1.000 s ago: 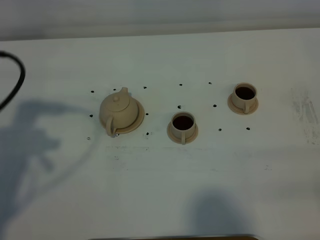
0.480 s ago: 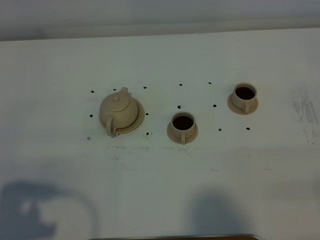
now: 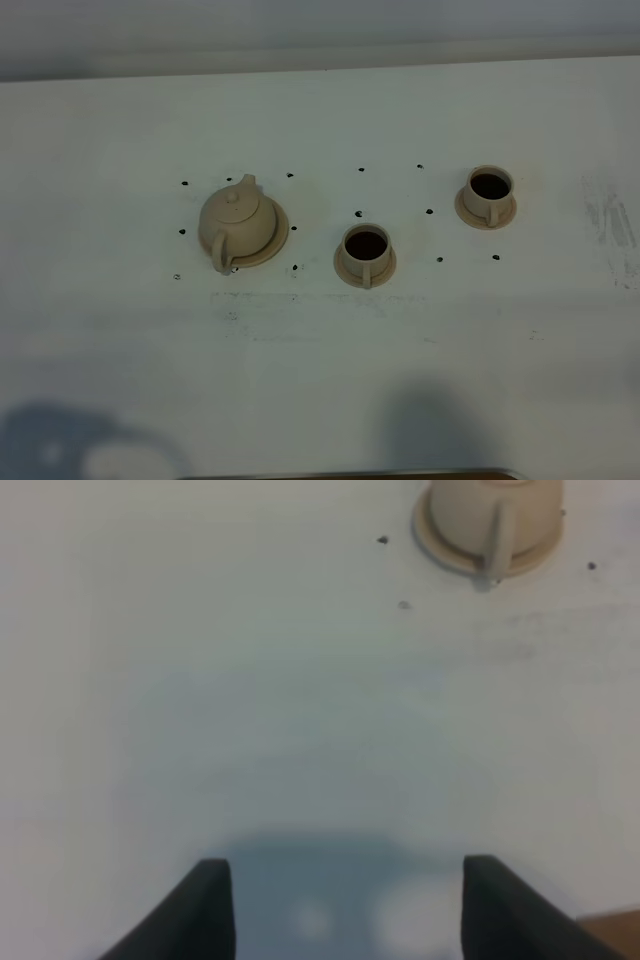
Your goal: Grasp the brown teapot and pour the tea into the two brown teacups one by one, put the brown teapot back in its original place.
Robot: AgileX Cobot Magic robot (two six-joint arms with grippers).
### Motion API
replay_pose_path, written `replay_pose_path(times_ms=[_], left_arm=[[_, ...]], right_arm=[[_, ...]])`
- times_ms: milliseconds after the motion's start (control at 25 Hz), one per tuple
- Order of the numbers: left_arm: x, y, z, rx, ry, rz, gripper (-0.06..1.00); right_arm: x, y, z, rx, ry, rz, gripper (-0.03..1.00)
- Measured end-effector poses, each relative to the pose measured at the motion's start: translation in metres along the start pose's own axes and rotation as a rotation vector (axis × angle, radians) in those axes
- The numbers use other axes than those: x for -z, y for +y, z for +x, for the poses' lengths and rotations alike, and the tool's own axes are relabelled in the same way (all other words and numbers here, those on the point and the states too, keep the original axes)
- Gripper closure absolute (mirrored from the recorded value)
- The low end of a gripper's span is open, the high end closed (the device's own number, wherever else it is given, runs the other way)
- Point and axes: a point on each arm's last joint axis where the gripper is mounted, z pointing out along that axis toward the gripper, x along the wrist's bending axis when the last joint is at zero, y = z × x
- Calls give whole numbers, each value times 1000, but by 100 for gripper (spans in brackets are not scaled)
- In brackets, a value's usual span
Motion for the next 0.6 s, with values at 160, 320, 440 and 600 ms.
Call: replay_pose_path(times_ms=[160, 320, 440, 600], left_arm=[[1, -9, -1, -12, -7, -7, 46], [6, -15, 0, 2, 8, -55, 46], [9, -18, 4, 57, 61, -77, 46], [9, -18, 7, 80, 86, -78, 46]], right_arm=[[0, 0, 0, 0, 0, 0, 73], [0, 0, 0, 0, 0, 0, 73], [0, 0, 0, 0, 0, 0, 73], [0, 0, 0, -1, 0, 0, 73]])
